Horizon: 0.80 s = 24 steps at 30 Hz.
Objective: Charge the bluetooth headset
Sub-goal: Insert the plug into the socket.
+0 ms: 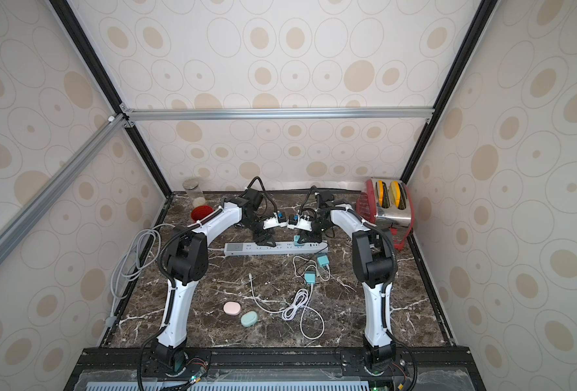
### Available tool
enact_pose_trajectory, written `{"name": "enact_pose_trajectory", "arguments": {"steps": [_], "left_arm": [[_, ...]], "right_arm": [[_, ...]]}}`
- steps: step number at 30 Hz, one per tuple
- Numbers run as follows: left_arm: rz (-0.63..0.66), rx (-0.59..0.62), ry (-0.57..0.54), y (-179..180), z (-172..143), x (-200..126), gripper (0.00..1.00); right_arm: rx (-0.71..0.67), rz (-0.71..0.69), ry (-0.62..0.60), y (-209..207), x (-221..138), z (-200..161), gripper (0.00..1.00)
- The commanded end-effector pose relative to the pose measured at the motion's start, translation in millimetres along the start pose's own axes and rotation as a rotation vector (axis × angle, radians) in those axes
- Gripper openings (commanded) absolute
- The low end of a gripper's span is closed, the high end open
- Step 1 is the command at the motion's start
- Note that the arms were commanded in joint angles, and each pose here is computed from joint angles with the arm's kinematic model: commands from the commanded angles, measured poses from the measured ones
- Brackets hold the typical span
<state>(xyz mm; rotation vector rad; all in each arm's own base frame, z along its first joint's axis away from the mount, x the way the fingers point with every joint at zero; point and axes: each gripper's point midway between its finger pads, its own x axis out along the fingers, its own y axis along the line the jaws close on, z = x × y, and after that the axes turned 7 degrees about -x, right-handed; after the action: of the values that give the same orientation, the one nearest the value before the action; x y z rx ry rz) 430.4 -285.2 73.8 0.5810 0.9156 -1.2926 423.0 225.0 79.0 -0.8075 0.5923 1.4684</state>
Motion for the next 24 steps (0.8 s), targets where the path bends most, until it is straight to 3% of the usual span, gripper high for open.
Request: {"name": "enact_pose_trajectory", "arguments": {"steps": [1,6,9,11,19,22,24], "left_arm": [[0.001,0.018,-0.066,-6.6,20.8,-24.5,0.66],[0.011,0.022,-0.083,-7.7,23.9,-28.2,0.66],[0.014,0.021,-0.085,-7.6,24.9,-29.4,0.66],[0.013,0.02,-0.086,-8.0,25.0,-29.8,0.66],[0.03,0.026,-0.093,-7.4,27.5,-34.0,0.66],[0.034,0.024,-0.095,-7.3,28.0,-35.1,0.66],[0.037,0.025,-0.099,-7.2,29.1,-36.0,0.66]], "right_arm": [[0.132,0.213,0.176,57.9,47.9,-56.9,0.0],[0.147,0.207,0.16,54.2,44.9,-55.8,0.04],[0.171,0.197,0.133,47.4,41.0,-52.0,0.17],[0.187,0.165,0.074,38.3,33.2,-45.5,0.34],[0.128,0.049,-0.056,15.3,-3.2,-4.4,0.59],[0.116,-0.011,-0.087,8.4,-17.6,8.3,0.81],[0.106,-0.054,-0.115,5.1,-28.6,18.6,0.87]]}}
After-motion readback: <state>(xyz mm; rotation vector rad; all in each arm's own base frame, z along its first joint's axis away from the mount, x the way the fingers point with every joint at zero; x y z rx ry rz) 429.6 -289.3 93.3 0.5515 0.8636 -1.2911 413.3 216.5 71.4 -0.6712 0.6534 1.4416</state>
